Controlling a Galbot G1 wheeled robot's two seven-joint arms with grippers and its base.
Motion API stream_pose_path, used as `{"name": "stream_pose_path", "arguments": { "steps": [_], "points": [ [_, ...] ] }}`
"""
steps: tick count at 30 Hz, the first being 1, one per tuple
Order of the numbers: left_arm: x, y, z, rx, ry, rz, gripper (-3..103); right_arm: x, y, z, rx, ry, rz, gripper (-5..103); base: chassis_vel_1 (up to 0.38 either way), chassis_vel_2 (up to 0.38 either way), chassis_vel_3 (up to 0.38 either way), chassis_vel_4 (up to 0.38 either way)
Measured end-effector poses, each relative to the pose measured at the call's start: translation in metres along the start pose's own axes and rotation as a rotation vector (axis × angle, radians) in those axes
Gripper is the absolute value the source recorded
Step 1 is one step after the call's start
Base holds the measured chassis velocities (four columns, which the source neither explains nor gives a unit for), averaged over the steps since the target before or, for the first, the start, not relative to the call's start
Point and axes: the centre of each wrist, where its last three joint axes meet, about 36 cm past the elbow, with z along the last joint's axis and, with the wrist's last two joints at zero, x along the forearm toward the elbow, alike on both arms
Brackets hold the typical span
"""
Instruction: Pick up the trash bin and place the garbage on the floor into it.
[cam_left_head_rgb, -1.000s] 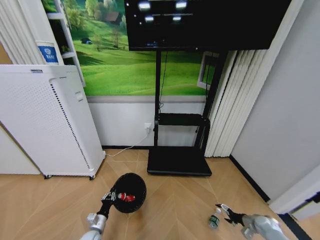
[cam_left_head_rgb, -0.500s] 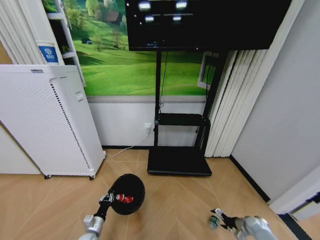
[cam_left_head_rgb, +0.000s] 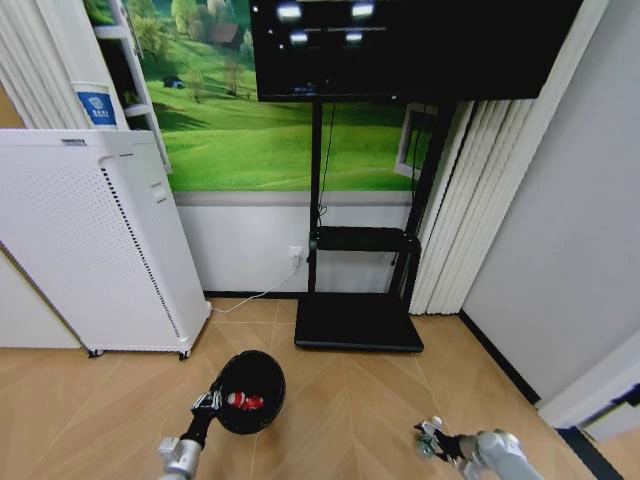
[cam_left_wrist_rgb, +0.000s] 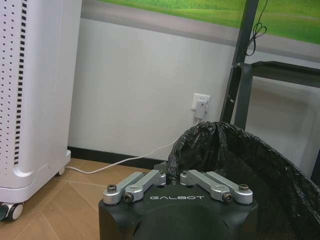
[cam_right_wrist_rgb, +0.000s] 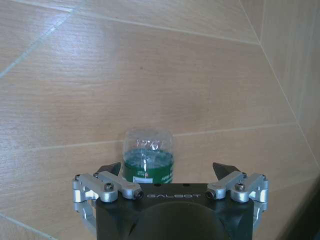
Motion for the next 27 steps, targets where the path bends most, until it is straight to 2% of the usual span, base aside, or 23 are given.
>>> {"name": "stream_pose_path", "arguments": {
  "steps": [3,6,10,13,15,16,19,20,23,25,26,27],
  "points": [
    [0.0,0.0,0.0,0.003,-0.001,-0.001,6,-0.001,-0.001,-0.001,0.009,-0.004,-0.007,100,0.0,0.0,0.0,0.0],
    [0.001,-0.017,-0.016,0.082,-0.048,-0.016,6,-0.009,-0.003,-0.01,0.068,-0.052,-0.09,100,0.0,0.0,0.0,0.0],
    [0.003,-0.019,-0.018,0.091,-0.054,-0.02,6,-0.011,-0.005,-0.011,0.077,-0.058,-0.1,102,0.0,0.0,0.0,0.0],
    [0.006,-0.018,-0.01,0.097,-0.043,-0.03,6,-0.014,-0.009,-0.009,0.074,-0.055,-0.097,89,0.0,0.0,0.0,0.0],
    [0.007,-0.018,-0.01,0.098,-0.042,-0.031,6,-0.015,-0.01,-0.009,0.073,-0.054,-0.096,89,0.0,0.0,0.0,0.0],
    [0.009,-0.018,-0.007,0.098,-0.037,-0.03,6,-0.015,-0.011,-0.007,0.071,-0.051,-0.092,79,0.0,0.0,0.0,0.0],
    [0.009,-0.018,-0.007,0.098,-0.036,-0.03,6,-0.015,-0.012,-0.006,0.07,-0.048,-0.092,79,0.0,0.0,0.0,0.0],
    [0.01,-0.018,-0.006,0.097,-0.033,-0.029,6,-0.015,-0.012,-0.004,0.069,-0.045,-0.094,68,0.0,0.0,0.0,0.0],
    [0.01,-0.017,-0.005,0.097,-0.031,-0.03,6,-0.015,-0.011,-0.004,0.07,-0.045,-0.098,51,0.0,0.0,0.0,0.0],
    [0.01,-0.017,-0.005,0.097,-0.032,-0.03,6,-0.016,-0.011,-0.005,0.072,-0.047,-0.101,51,0.0,0.0,0.0,0.0],
    [0.01,-0.016,-0.005,0.097,-0.031,-0.031,6,-0.016,-0.01,-0.007,0.073,-0.048,-0.103,46,0.0,0.0,0.0,0.0],
    [0.01,-0.016,-0.005,0.097,-0.031,-0.031,6,-0.016,-0.01,-0.007,0.073,-0.048,-0.103,46,0.0,0.0,0.0,0.0]
  ]
}}
